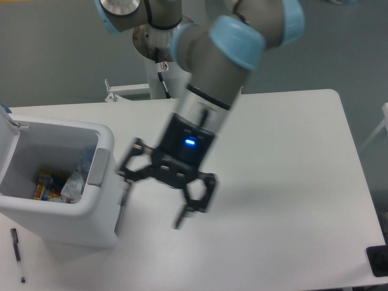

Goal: Place the trash in the trash can

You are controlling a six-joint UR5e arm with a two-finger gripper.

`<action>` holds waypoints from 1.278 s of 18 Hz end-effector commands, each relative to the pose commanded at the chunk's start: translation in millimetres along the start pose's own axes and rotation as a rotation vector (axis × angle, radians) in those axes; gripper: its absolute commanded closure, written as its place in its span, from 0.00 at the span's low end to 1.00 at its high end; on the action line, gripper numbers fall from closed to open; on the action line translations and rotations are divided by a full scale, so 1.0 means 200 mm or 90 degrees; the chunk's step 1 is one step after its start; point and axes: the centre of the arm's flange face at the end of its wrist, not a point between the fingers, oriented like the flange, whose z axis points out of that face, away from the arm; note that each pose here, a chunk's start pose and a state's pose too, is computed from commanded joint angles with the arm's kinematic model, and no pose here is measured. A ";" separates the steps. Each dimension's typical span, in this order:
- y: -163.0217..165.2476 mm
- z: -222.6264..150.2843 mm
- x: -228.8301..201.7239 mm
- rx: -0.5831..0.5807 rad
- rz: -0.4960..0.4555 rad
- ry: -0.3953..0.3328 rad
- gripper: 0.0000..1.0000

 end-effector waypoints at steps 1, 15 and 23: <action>0.01 0.02 -0.03 -0.013 0.009 -0.022 0.00; 0.17 -0.06 -0.33 -0.378 0.260 -0.149 0.00; 0.28 -0.04 -0.38 -0.525 0.398 -0.116 0.00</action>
